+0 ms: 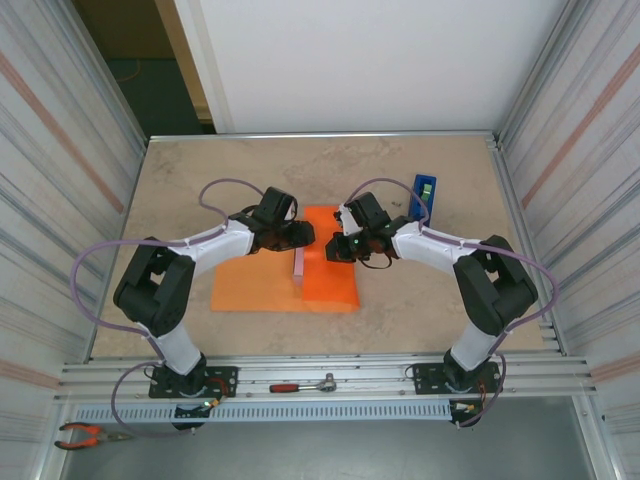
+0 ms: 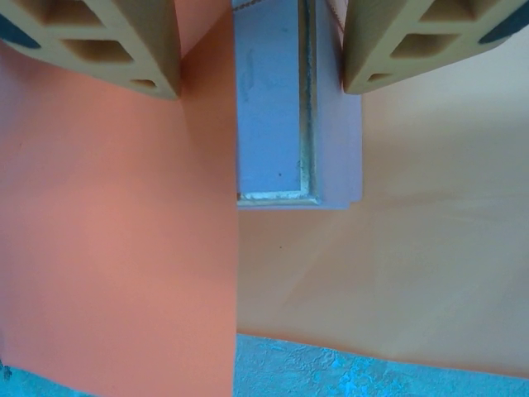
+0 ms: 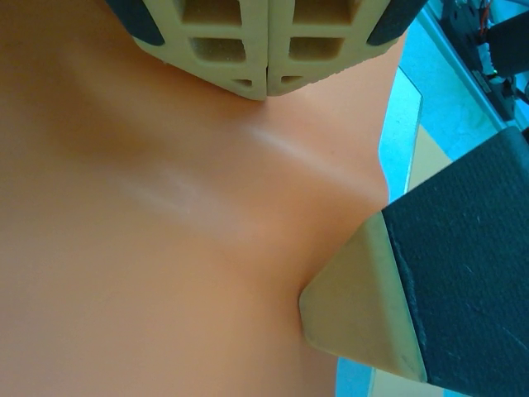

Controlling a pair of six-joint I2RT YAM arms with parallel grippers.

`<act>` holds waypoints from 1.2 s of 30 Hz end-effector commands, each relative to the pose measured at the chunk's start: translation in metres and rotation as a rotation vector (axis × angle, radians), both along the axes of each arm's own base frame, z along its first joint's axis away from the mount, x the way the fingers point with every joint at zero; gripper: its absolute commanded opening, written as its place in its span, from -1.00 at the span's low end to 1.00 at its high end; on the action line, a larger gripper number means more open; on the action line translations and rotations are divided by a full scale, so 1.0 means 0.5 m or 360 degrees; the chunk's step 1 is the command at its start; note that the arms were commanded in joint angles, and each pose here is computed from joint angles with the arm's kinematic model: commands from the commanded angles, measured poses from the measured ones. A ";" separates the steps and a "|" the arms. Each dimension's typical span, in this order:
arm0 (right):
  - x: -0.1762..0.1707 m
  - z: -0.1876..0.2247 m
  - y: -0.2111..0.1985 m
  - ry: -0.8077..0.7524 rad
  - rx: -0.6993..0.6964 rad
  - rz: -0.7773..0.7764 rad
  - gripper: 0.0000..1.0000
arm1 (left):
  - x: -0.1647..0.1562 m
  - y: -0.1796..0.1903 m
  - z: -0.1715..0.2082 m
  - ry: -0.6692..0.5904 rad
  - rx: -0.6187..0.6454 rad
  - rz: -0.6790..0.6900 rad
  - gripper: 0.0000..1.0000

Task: Wrap the gift box in paper
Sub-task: First fold the wrapping paper around the gift box.

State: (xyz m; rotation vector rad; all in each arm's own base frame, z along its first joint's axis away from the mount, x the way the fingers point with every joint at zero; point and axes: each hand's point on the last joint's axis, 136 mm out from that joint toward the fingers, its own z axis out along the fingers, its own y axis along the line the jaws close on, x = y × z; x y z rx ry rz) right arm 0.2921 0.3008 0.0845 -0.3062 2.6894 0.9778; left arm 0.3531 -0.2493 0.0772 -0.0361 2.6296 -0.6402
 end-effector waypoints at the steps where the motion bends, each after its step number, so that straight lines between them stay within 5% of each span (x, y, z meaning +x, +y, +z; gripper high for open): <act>1: -0.008 -0.028 -0.012 0.0028 -0.0053 -0.0018 -1.00 | -0.011 0.031 0.001 0.0016 0.0090 -0.0011 0.15; 23: -0.015 -0.039 -0.018 0.0044 -0.0059 -0.0024 -1.00 | -0.090 -0.003 -0.006 -0.0012 -0.0012 -0.0089 0.45; 34: 0.035 0.065 -0.058 -0.0048 0.0079 -0.0182 -1.00 | -0.120 0.017 -0.044 0.0032 0.0056 -0.0008 0.14; 36: 0.059 0.096 -0.088 -0.0116 0.0084 -0.0298 -0.81 | -0.124 0.019 -0.050 0.0039 0.0055 0.0001 0.12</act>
